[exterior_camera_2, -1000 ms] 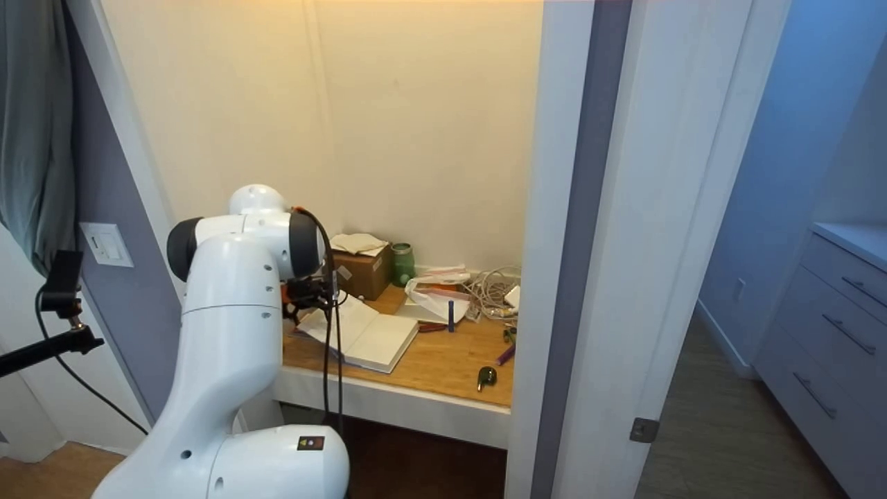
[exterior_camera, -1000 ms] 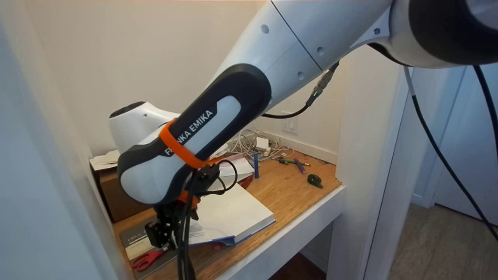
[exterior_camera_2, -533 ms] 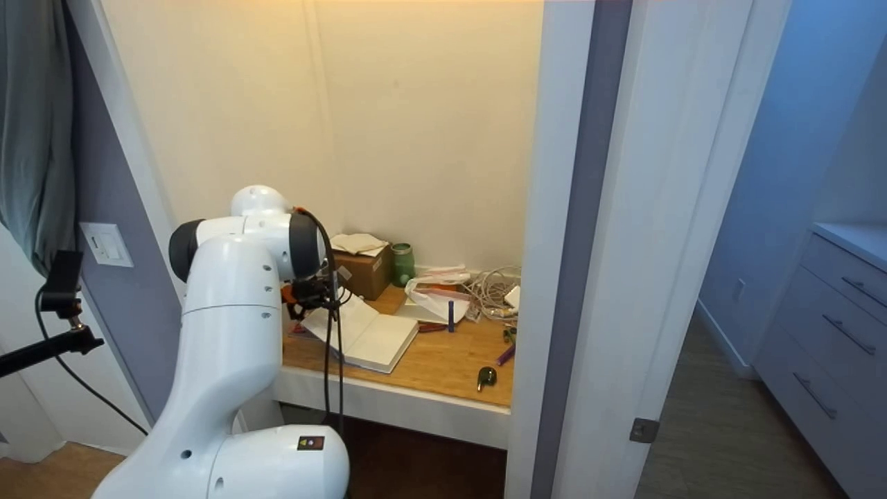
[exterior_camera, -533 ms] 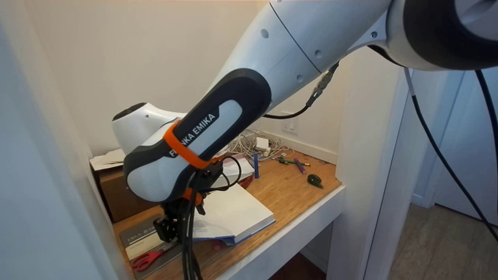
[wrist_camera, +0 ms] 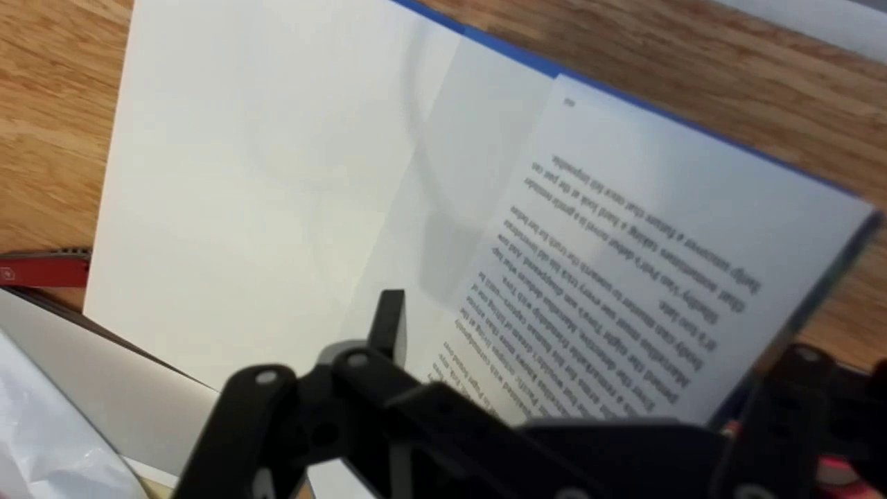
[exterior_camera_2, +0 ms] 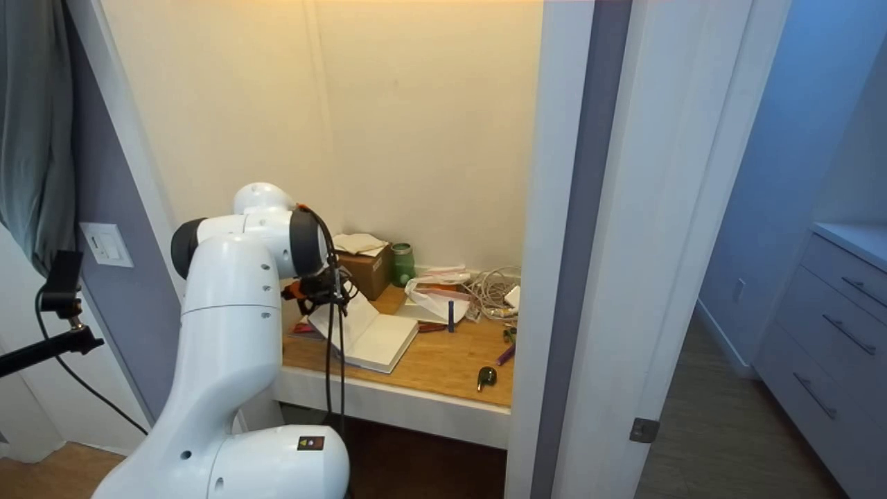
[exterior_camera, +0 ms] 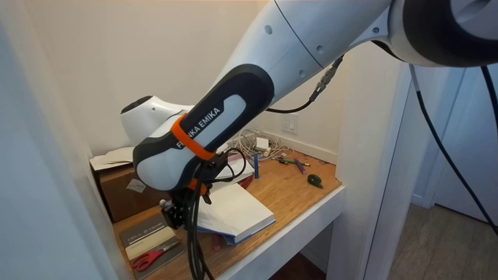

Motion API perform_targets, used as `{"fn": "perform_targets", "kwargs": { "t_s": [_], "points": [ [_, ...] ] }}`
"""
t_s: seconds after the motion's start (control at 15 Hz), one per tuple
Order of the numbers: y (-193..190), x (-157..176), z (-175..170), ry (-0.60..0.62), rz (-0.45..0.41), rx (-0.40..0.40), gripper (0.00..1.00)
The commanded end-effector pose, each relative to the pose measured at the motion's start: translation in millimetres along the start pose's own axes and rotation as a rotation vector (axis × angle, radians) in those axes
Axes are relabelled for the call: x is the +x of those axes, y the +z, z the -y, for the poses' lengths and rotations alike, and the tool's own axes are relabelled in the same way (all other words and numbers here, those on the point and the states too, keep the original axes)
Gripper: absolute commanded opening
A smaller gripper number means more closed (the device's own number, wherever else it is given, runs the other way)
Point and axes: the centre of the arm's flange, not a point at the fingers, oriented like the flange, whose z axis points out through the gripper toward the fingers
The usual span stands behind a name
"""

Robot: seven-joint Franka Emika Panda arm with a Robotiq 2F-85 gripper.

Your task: Close the book

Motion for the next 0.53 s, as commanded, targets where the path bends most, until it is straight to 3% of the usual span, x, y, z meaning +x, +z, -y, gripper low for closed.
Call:
{"fn": "perform_targets", "kwargs": {
  "t_s": [0.0,0.47],
  "points": [
    [-9,-11,-18,0.041,0.011,-0.041,1.0],
    [-16,-21,-61,0.066,0.031,-0.122,1.0]
  ]
}}
